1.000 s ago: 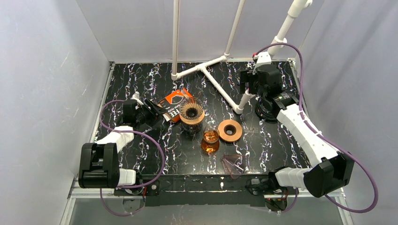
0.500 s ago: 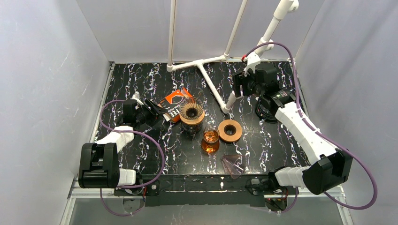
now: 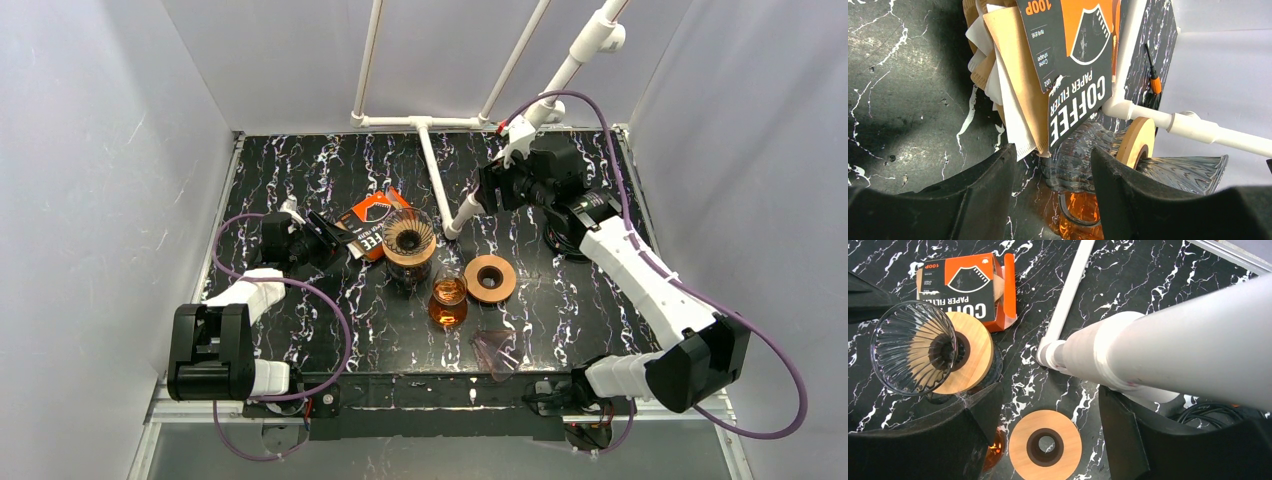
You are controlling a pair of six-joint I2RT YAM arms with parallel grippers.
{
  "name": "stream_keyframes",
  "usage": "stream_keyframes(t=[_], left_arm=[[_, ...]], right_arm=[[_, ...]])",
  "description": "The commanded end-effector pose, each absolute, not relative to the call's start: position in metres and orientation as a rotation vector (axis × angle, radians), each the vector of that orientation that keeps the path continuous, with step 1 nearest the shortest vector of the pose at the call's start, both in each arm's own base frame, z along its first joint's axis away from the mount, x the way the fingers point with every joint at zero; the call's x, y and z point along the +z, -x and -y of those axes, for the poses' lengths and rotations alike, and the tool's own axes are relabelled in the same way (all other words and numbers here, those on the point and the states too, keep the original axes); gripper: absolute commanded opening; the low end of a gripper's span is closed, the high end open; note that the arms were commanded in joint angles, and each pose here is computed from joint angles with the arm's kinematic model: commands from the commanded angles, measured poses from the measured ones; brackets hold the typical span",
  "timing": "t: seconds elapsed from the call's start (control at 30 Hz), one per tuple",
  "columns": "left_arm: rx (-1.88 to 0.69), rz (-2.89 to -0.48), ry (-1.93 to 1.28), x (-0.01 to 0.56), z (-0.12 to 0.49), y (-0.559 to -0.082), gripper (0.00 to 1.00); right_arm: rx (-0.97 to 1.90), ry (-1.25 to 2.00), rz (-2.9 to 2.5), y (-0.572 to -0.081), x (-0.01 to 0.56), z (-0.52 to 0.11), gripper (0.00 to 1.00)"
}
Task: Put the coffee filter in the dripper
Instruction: Adjust the distractor at the center of the board.
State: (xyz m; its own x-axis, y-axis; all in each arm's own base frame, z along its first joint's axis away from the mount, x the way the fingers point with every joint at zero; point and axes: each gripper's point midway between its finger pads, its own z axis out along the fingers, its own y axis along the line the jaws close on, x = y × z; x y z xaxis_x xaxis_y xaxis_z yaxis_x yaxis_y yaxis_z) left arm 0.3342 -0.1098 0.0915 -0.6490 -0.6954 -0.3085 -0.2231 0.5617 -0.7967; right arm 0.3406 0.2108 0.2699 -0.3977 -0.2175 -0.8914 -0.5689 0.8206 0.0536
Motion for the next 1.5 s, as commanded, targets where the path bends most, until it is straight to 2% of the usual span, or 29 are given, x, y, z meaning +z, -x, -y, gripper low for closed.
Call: stream_keyframes(t=[0.0,0.43,0.93,1.17,1.47], left_arm=[[-1.010,-2.178,0.709,0.094,0.111,-0.331,0.55],[-1.012,-2.184,0.713,0.092,0.111,-0.331,0.55],[-1.011,-2.187,0.715,0.091,0.111,-0.330,0.55],[-1.010,-2.188,0.715,0.090,0.111,-0.329,0.55],[-1.009,-2.195,0.719,0.087,0.111,-0.327,0.55]], right_arm=[[0.376,0.494,-1.845,-0.365,0.320,-0.206,0.79],[0.230,0.475,-1.829,-0.381,0.340,-0.195,0.77],[0.131,0.577,-1.746,-0.379,0.367,-0.232,0.77],[0.184,0.605,-1.706,-0.380,0.380,-0.250,0.78],[0.390,0.630,-1.660,-0.370,0.389,-0.282,0.79]])
